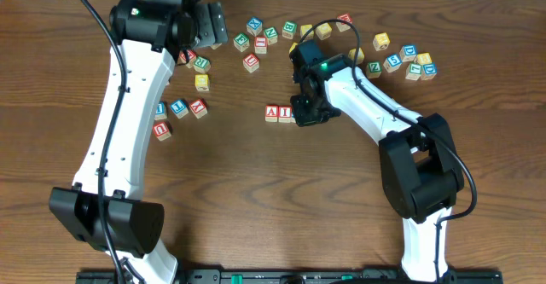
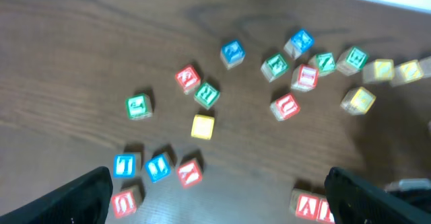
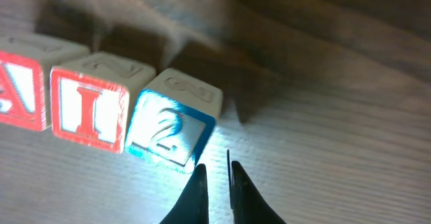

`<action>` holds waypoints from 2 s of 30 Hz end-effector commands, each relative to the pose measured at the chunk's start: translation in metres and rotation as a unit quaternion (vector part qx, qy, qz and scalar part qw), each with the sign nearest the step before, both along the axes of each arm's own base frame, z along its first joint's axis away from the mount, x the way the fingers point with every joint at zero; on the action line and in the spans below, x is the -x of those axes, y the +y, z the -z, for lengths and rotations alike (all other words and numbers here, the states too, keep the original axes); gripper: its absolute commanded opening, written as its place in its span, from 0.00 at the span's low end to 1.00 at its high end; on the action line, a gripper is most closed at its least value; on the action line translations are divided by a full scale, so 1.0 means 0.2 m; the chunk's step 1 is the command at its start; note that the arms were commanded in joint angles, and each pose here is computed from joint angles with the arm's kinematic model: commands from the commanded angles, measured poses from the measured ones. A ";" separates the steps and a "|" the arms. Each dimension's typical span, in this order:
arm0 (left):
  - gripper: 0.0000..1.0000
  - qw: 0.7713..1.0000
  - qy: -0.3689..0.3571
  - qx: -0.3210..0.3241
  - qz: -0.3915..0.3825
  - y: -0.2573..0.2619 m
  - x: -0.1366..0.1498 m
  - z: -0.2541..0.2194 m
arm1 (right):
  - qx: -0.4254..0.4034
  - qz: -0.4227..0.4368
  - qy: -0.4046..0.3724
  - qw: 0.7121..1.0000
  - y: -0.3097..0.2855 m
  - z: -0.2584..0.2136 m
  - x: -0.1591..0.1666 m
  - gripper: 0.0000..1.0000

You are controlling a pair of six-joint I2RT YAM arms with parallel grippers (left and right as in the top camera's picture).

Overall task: Spell out AI2
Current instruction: 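Lower the blue 2 block beside I and open the right gripper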

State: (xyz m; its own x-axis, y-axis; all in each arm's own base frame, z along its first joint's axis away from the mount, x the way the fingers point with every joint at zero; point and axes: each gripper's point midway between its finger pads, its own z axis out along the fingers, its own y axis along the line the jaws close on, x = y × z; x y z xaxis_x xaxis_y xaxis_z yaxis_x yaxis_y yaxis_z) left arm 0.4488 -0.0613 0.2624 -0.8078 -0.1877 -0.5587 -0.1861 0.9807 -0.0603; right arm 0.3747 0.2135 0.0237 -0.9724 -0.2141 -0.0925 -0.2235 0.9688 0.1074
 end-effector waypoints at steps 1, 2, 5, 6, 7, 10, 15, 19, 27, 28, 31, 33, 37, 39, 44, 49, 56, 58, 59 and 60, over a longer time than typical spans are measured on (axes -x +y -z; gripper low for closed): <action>1.00 1.000 0.014 -0.002 -0.003 0.01 0.02 0.02 | -0.024 0.005 0.006 1.000 0.05 -0.02 -0.01 0.07; 1.00 1.000 0.020 -0.004 -0.003 0.01 0.02 0.03 | -0.025 0.010 0.005 1.000 0.05 -0.02 -0.01 0.07; 1.00 1.000 0.031 -0.006 -0.003 0.01 0.02 0.07 | -0.029 0.013 -0.004 1.000 0.06 -0.03 -0.03 0.07; 1.00 0.999 0.032 -0.006 -0.003 0.01 0.02 0.07 | -0.029 0.014 -0.006 0.999 0.05 -0.03 -0.04 0.07; 1.00 0.999 0.034 -0.007 -0.003 0.01 0.02 0.08 | -0.030 0.015 -0.007 0.999 0.05 -0.03 -0.05 0.07; 1.00 0.999 0.034 -0.007 -0.003 0.01 0.02 0.08 | -0.034 0.019 -0.015 0.999 0.04 -0.03 -0.07 0.07; 1.00 0.999 0.034 -0.007 -0.003 0.01 0.02 0.08 | -0.037 -0.001 -0.029 0.999 0.04 -0.04 -0.11 0.07; 1.00 0.999 0.034 -0.007 -0.003 0.01 0.02 0.08 | -0.011 -0.009 -0.039 0.999 0.00 -0.03 -0.12 0.07; 1.00 0.999 0.034 -0.007 -0.003 0.01 0.02 0.08 | -0.008 -0.013 -0.043 0.999 0.01 -0.03 -0.12 0.01; 1.00 0.999 0.034 -0.007 -0.003 0.01 0.02 0.08 | -0.012 -0.011 -0.042 0.999 0.02 -0.03 -0.12 0.01; 1.00 0.999 0.034 -0.007 -0.003 0.01 0.02 0.08 | -0.015 -0.011 -0.043 0.999 0.03 -0.03 -0.12 0.01; 1.00 0.999 0.034 -0.007 -0.003 0.01 0.02 0.08 | -0.015 -0.013 -0.042 0.999 0.04 -0.02 -0.12 0.01; 1.00 0.999 0.034 -0.007 -0.003 0.01 0.02 0.08 | -0.020 -0.015 -0.032 0.999 0.05 0.02 -0.11 0.01; 1.00 0.999 0.034 -0.007 -0.003 0.01 0.02 0.08 | -0.020 -0.015 -0.032 0.999 0.05 0.02 -0.11 0.01; 1.00 0.999 0.034 -0.007 -0.003 0.01 0.02 0.08 | -0.034 -0.035 -0.033 0.998 0.08 0.02 -0.11 0.01; 0.99 0.999 0.034 -0.007 -0.003 0.01 0.02 0.08 | -0.042 -0.048 -0.044 0.997 0.11 0.01 -0.12 0.01; 1.00 0.999 0.035 -0.007 -0.003 0.01 0.02 0.08 | -0.048 -0.059 -0.053 0.996 0.14 0.00 -0.13 0.01; 1.00 0.999 0.035 -0.007 -0.003 0.01 0.02 0.08 | -0.044 -0.058 -0.054 0.996 0.13 0.01 -0.13 0.01; 1.00 0.999 0.035 -0.007 -0.003 0.01 0.02 0.08 | -0.041 -0.057 -0.054 0.996 0.13 0.01 -0.14 0.01; 1.00 0.999 0.035 -0.007 -0.003 0.01 0.02 0.08 | -0.038 -0.055 -0.055 0.996 0.12 0.01 -0.14 0.01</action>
State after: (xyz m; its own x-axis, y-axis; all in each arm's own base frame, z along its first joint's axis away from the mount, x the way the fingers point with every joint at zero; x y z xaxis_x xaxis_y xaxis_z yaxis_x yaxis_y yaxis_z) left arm 0.4424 -0.0600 0.2464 -0.8447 -0.1802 -0.5039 -0.1896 0.9813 -0.0332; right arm 0.3993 0.2353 0.0234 -0.9327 -0.2917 -0.2121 -0.3275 0.9313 0.1593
